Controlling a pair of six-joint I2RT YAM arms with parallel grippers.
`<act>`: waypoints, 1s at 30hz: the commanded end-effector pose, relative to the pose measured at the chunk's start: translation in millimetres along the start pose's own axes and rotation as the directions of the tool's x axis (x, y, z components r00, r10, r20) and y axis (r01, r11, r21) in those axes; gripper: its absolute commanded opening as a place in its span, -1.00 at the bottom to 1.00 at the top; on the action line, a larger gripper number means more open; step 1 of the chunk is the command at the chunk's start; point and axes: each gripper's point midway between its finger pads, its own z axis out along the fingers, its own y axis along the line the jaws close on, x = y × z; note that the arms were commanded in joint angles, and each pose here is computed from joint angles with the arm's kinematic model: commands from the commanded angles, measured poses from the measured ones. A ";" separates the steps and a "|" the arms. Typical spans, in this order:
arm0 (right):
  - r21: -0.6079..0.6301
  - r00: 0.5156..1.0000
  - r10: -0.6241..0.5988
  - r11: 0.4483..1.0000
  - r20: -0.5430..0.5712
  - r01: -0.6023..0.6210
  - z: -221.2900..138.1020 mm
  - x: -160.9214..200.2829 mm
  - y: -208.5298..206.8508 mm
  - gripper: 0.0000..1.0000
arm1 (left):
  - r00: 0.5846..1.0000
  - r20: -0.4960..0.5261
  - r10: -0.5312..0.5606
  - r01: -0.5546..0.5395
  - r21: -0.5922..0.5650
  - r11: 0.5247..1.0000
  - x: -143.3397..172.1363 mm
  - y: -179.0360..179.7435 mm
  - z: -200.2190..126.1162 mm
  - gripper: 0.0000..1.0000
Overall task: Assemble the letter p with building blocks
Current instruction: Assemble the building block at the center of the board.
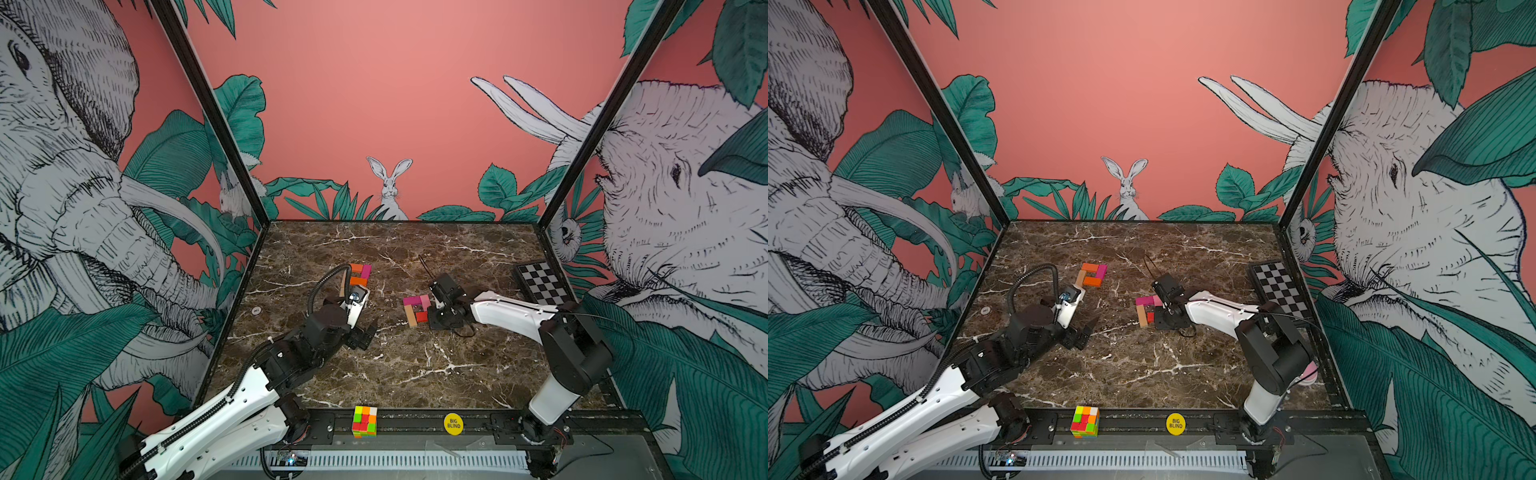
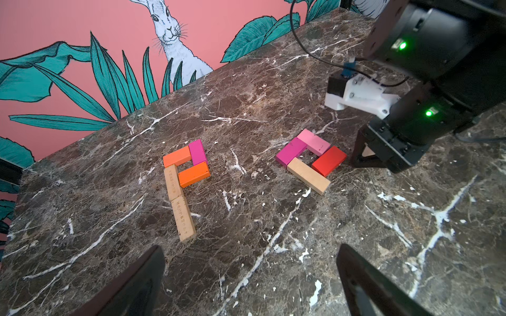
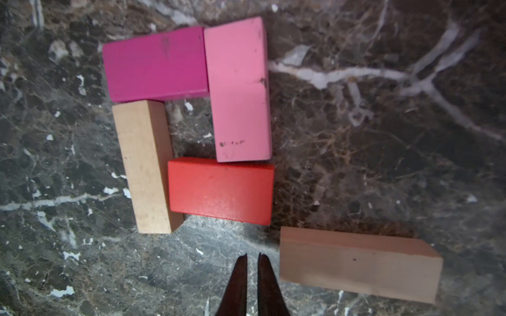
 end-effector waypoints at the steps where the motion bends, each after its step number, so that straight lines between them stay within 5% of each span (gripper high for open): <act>1: 0.014 1.000 0.005 1.000 0.001 -0.005 4.3 -0.7 -0.7 -0.79 | 0.999 0.035 -0.027 0.027 0.000 1.000 -12.8 2.4 -3.7 0.99; 30: 0.066 1.000 -0.022 0.998 -0.008 0.023 14.7 -11.7 -5.9 -0.77 | 0.999 0.034 -0.025 0.025 -0.007 1.000 -12.0 3.6 -4.1 0.99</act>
